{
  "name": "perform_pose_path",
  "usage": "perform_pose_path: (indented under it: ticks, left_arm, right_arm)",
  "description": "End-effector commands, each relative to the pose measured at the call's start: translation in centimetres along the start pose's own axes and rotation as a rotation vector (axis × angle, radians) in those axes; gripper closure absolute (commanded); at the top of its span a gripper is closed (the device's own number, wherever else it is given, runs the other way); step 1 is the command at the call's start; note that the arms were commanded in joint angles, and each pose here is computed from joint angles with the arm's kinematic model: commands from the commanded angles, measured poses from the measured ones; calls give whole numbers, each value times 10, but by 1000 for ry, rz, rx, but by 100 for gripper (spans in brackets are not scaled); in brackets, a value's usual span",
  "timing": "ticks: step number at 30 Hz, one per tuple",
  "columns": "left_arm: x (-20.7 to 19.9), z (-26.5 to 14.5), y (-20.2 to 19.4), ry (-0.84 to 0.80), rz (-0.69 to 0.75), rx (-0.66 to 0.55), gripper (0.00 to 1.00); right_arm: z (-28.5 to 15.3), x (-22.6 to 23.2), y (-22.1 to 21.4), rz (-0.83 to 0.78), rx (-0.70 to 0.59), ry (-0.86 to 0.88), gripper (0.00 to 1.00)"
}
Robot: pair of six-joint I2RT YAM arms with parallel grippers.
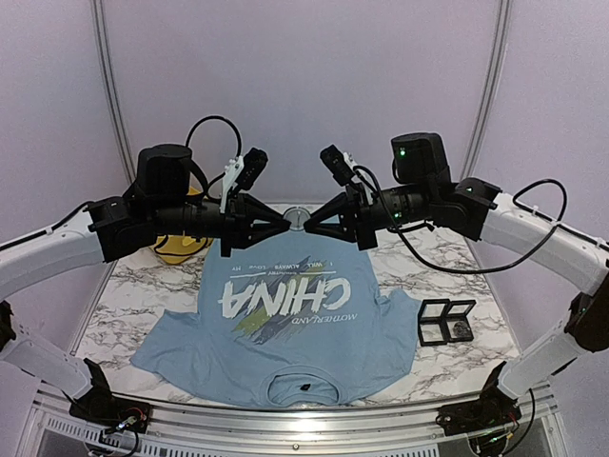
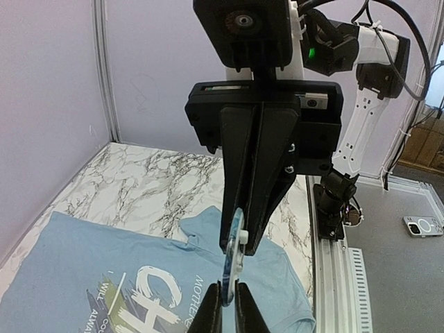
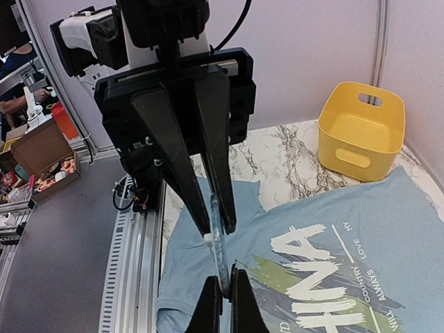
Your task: Pin the brooch onto the clothing
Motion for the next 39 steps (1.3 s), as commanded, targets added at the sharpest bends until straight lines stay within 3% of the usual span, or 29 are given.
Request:
perform_pose_path:
  ticks: [1,3,5,6,9,14,17,20,23,26,34,39]
  left_arm:
    - [-6,-5,14,-20,17,-39,91]
    - [-7,-5,15,-27,23,-44,81]
    - [-9,-6,15,-34,27,-45,78]
    - [-9,-7,15,-34,30,-46,79]
    - [-10,-8,14,-31,35,-45,98]
    - [-12,-11,20,-33,47,-101,100]
    - [-11,-14,22,-17,40,-137,100]
    - [-10,-15,23,-4,46,-155,100]
    - [-8,-13,23,1,45,-154,100]
    - [-9,-13,23,-1,49,-154,100]
    - [-12,-12,24,-14,58,-153,100]
    - [-13,-12,24,-15,62,-153,100]
  right_arm:
    - [-2,6,17,-48,-30,19,100]
    - [-2,6,17,-47,-28,19,100]
    - [-1,6,16,-46,-25,18,100]
    - [-1,5,16,-46,-25,17,100]
    - [-1,5,16,-45,-21,13,100]
    - [-1,4,15,-45,-22,7,100]
    - [-7,7,25,-106,-100,-14,64]
    - [-24,10,41,-139,-279,-79,40]
    - [-28,8,41,-106,-363,-103,34]
    - [-22,1,34,-53,-350,-114,34]
    - [-8,9,34,-34,-330,-16,54]
    - [-4,7,36,-13,-329,-10,59]
Point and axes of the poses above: each gripper's point midway between its finger pads, its own z axis out along the fingers, its own x axis along the line the jaws close on, y = z × x, the point moved 1 cm from there along -z, back along the fingers, and after that the axes turned 2 degrees about -z, right-handed, at the moved point
